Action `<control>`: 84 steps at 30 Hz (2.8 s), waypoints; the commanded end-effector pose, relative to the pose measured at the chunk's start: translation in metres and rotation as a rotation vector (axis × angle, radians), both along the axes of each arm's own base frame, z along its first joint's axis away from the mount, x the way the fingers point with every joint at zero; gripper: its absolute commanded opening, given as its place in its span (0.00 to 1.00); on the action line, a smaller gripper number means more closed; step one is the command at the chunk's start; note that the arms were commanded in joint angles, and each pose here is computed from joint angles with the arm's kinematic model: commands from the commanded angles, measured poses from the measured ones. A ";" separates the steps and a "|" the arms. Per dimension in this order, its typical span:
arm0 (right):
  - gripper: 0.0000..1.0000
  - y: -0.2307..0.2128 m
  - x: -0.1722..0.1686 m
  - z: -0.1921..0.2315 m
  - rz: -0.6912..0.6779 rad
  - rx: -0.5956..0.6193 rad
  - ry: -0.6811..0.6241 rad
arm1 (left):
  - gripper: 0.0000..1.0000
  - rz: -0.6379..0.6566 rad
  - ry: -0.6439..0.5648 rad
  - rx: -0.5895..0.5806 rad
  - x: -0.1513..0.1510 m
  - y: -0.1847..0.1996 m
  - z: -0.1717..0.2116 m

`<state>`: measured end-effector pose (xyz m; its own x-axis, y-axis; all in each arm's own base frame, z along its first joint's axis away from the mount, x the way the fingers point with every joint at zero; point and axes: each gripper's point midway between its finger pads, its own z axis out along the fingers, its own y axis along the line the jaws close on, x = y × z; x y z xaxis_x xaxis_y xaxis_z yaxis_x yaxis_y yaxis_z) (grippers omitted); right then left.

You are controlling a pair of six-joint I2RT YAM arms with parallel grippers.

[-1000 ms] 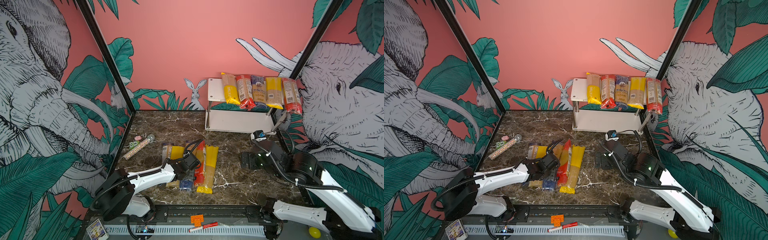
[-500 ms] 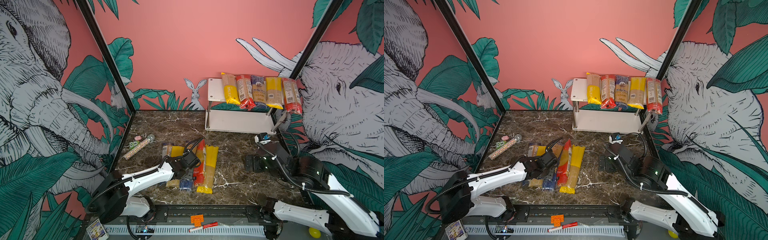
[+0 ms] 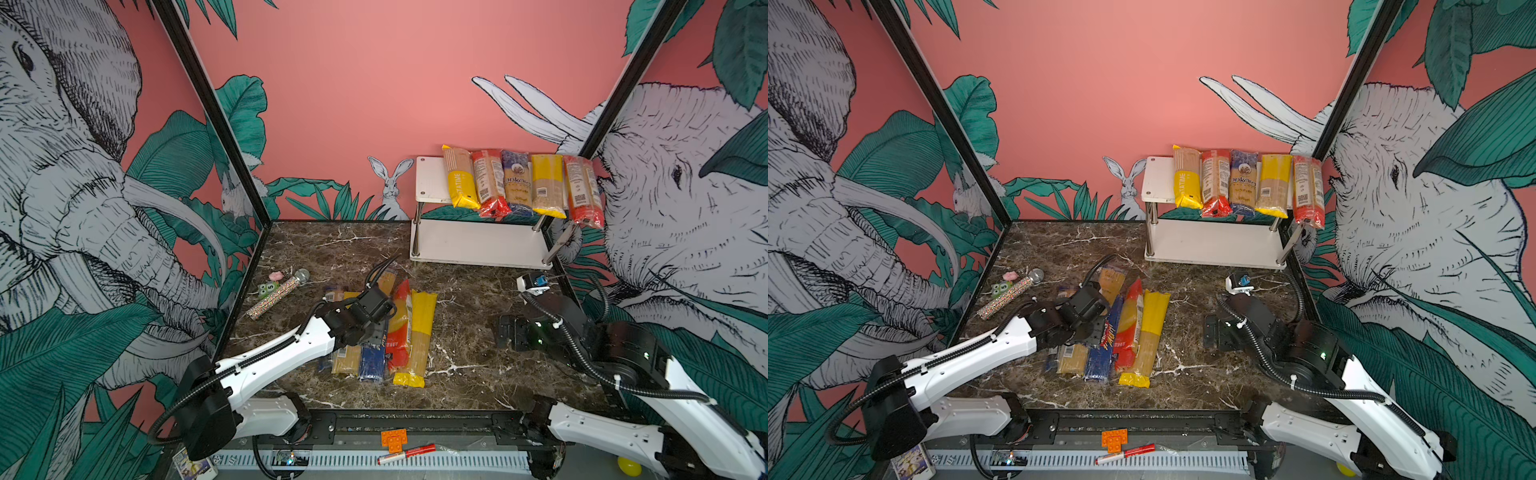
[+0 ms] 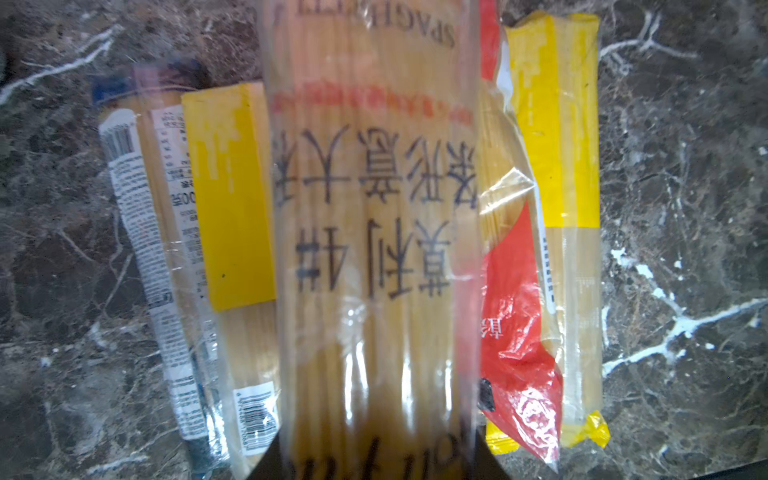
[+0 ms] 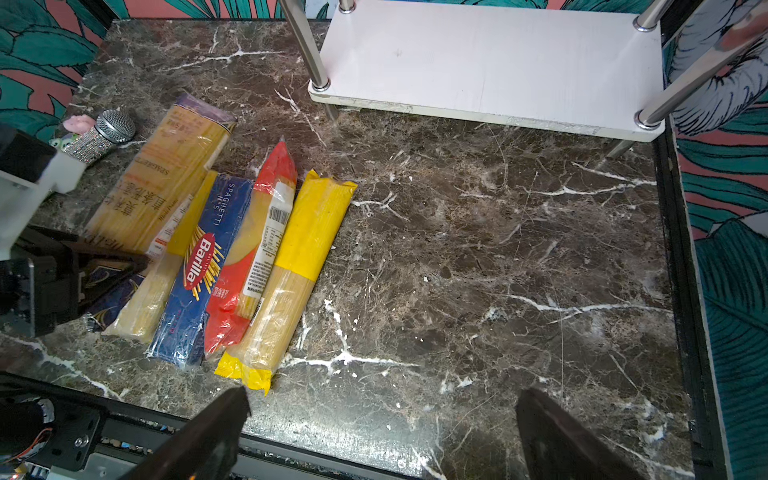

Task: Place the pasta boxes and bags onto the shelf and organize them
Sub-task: 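Lift the clear spaghetti bag upright with the left gripper toward the shelf, then stand the clear spaghetti bag upright beside the 'PASTATIME' bag with the left gripper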

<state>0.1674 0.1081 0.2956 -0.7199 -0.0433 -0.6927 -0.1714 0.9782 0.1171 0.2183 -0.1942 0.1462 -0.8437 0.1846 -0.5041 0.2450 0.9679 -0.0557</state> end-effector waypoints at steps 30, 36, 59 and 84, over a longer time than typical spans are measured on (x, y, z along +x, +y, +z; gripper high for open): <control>0.99 0.030 0.035 0.033 -0.064 0.042 -0.066 | 0.00 -0.068 -0.459 -0.230 0.079 -0.012 0.253; 0.99 0.036 0.040 0.035 -0.074 0.036 -0.057 | 0.00 -0.049 -0.503 -0.273 0.096 -0.006 0.279; 0.99 0.091 0.105 0.043 -0.073 0.013 -0.065 | 0.00 -0.074 -0.585 -0.486 0.170 -0.011 0.337; 0.99 0.030 0.133 0.087 -0.167 -0.059 -0.150 | 0.00 -0.032 -0.573 -0.797 0.226 -0.071 0.359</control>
<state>0.3072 0.1489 0.3742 -0.6150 0.0637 -0.7859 0.0049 0.9970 0.0770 0.4495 -0.2488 0.4260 -0.6111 -0.2900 -0.7366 0.3158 0.7639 -0.5628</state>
